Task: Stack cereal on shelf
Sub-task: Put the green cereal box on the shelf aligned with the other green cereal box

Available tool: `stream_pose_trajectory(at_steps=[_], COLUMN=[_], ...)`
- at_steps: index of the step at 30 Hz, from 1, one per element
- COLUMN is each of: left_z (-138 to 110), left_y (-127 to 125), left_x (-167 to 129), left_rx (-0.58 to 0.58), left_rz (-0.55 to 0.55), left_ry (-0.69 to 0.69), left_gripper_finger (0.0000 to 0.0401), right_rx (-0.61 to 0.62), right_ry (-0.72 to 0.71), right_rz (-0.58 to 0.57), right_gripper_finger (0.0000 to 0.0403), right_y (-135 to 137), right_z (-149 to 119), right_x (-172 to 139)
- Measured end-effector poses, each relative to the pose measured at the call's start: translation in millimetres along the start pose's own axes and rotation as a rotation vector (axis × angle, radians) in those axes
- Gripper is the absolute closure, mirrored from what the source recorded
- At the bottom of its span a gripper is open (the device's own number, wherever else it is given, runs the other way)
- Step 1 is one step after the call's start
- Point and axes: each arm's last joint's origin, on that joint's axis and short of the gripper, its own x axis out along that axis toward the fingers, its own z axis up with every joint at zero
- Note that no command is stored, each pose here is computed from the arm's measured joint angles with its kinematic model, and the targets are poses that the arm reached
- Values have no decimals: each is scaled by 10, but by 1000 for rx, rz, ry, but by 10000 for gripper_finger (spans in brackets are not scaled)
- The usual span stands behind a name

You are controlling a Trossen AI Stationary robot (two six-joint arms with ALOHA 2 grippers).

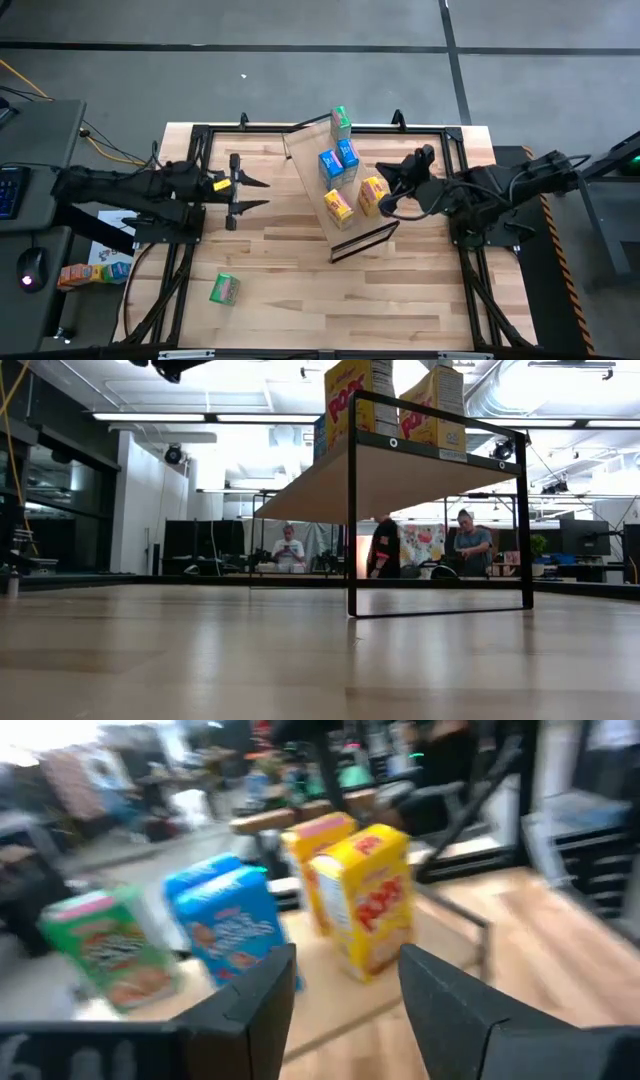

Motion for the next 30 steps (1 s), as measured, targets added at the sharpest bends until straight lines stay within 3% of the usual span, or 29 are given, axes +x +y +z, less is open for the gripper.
stream_pose_trajectory(at_steps=[3,8,11,15,19,24,26,30], left_z=[-27,84,151,143,78,124,216,285], left_y=[114,285,294,201,44,-202,-280,-420], left_x=[-39,-211,-256,-202,-92,0,-23,-125], left_rx=[-63,-120,-177,-276,-374,-537,-586,-708], left_rz=[-72,-13,-48,-212,-317,-419,-422,-260], left_ry=[-6,68,91,113,223,358,425,617], left_gripper_finger=[244,242,221,183,149,136,135,135], right_rx=[7,19,36,54,50,42,32,24], right_ry=[-13,-53,-69,-83,-77,-61,-54,-54], right_rz=[-18,-51,-50,-56,-88,-121,-128,-143], right_gripper_finger=[398,388,379,364,335,297,284,267], right_y=[-102,-296,-380,-441,-466,-483,-488,-495], right_z=[48,134,167,187,168,133,121,115], right_x=[-14,-105,-167,-218,-225,-222,-223,-223])
